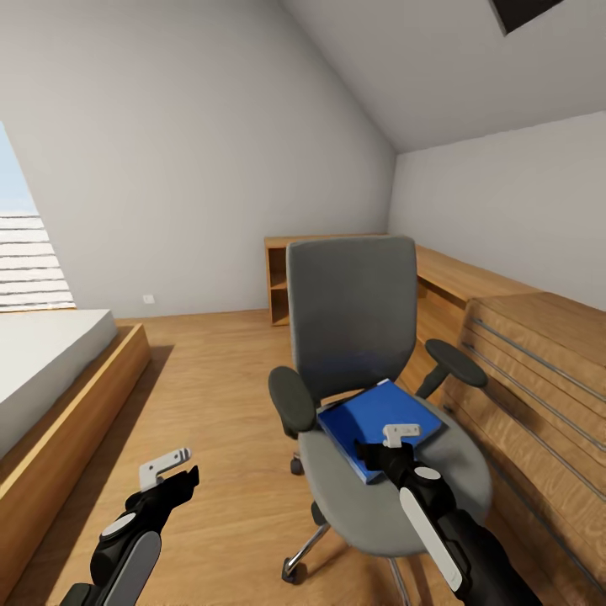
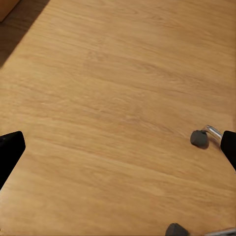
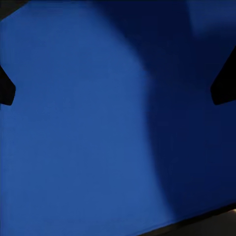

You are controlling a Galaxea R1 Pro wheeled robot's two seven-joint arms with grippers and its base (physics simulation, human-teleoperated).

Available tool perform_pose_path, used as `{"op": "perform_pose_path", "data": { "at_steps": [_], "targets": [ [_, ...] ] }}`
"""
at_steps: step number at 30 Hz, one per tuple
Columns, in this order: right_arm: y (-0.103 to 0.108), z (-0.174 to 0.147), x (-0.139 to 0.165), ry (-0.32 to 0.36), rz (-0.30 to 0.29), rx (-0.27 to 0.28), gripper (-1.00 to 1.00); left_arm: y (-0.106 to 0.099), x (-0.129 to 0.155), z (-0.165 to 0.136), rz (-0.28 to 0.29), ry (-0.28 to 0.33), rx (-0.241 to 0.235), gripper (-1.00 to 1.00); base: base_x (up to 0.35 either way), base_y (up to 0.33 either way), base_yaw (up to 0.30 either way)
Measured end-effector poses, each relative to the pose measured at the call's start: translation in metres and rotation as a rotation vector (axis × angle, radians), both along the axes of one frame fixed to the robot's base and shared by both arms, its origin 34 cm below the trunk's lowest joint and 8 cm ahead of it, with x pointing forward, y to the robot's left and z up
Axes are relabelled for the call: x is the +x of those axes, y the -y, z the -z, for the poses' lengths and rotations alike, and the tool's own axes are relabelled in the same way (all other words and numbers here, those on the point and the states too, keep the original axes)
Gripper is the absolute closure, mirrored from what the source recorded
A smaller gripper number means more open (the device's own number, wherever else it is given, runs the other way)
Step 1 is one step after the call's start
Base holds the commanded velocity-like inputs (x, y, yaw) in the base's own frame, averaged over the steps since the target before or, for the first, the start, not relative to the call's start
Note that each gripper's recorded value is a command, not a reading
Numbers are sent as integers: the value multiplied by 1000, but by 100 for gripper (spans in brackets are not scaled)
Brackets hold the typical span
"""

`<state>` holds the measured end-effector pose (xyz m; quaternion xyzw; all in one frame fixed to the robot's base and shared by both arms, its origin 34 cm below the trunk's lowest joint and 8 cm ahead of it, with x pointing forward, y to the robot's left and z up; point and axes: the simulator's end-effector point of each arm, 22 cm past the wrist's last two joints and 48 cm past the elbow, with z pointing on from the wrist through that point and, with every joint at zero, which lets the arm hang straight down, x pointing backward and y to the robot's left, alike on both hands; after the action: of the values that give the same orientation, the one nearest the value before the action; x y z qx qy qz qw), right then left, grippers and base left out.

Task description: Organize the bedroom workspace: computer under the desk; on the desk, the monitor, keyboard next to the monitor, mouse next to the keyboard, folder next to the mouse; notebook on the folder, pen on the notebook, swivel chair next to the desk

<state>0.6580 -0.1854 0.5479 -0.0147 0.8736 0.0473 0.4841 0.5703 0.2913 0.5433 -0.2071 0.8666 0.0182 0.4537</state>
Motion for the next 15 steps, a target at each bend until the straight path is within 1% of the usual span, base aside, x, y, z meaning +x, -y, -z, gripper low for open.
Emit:
{"op": "perform_pose_path", "data": {
  "at_steps": [5,7,10,15],
  "targets": [
    [1,2,0,-4,1,-7,-100,0,0,0,0,-1,0,-100,-253,0,0],
    [3,8,-1,-14,4,-11,-100,0,0,0,0,-1,0,-100,-218,0,0],
    [3,7,-2,-15,4,-8,-100,0,0,0,0,0,0,-100,-104,0,0],
    [2,8,-2,-18,4,-5,-100,0,0,0,0,0,-1,-100,-31,0,0]
  ]
}}
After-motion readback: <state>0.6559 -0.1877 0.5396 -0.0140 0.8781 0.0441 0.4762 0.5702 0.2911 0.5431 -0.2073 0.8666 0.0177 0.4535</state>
